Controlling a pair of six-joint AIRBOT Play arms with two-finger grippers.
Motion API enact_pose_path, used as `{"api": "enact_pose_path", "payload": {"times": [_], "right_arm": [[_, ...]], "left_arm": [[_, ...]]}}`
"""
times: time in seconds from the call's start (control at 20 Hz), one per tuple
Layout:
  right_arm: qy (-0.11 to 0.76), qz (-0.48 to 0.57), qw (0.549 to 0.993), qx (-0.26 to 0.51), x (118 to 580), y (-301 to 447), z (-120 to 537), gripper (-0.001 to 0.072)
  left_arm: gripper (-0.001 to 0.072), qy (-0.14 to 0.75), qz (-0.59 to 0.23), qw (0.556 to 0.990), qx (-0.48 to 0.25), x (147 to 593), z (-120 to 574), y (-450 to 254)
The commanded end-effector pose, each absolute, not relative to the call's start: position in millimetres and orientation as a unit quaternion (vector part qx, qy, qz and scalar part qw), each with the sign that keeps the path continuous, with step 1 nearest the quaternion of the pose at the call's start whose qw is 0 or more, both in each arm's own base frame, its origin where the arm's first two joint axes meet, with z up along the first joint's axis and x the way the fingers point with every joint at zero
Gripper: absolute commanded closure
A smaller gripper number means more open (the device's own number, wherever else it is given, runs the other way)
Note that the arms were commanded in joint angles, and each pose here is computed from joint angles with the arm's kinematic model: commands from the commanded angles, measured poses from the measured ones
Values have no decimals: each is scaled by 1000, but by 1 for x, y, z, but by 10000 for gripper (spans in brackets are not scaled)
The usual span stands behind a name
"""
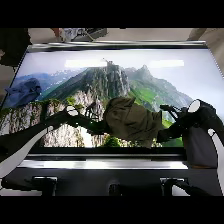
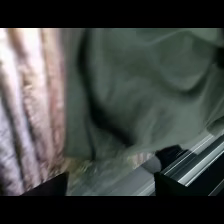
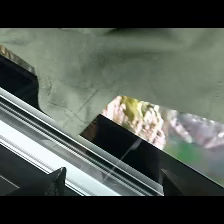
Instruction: Fold the shirts.
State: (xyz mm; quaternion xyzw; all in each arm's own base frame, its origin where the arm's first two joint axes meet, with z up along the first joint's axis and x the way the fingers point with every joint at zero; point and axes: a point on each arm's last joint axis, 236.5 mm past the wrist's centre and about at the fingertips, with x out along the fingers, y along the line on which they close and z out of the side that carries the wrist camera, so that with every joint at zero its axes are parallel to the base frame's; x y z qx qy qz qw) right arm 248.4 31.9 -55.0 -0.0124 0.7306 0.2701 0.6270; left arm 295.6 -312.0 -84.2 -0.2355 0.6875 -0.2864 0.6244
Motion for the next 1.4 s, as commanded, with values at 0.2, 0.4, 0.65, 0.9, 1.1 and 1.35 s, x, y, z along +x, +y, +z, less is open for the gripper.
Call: {"api": "enact_pose_path", "payload": {"times": [0.2,0.4,0.65,0.9,1.1,1.35], "right_arm": [[705,272,655,28,260,50,-59,19],[690,272,664,96,255,76,-80,20],[679,240,669,185,252,100,-102,44],[684,263,664,150,249,124,-107,675],[607,247,754,34,308,73,-31,675],[298,42,933,-196,367,-45,260,675]], "left_arm": [[499,644,-249,675,-258,319,-97,-335],[675,635,-255,682,-257,325,-89,-331],[676,615,-268,696,-255,333,-71,-328],[677,586,-291,718,-236,342,-53,-325],[678,435,-314,826,-172,407,74,-279],[679,114,-228,949,-187,432,373,-125]]}}
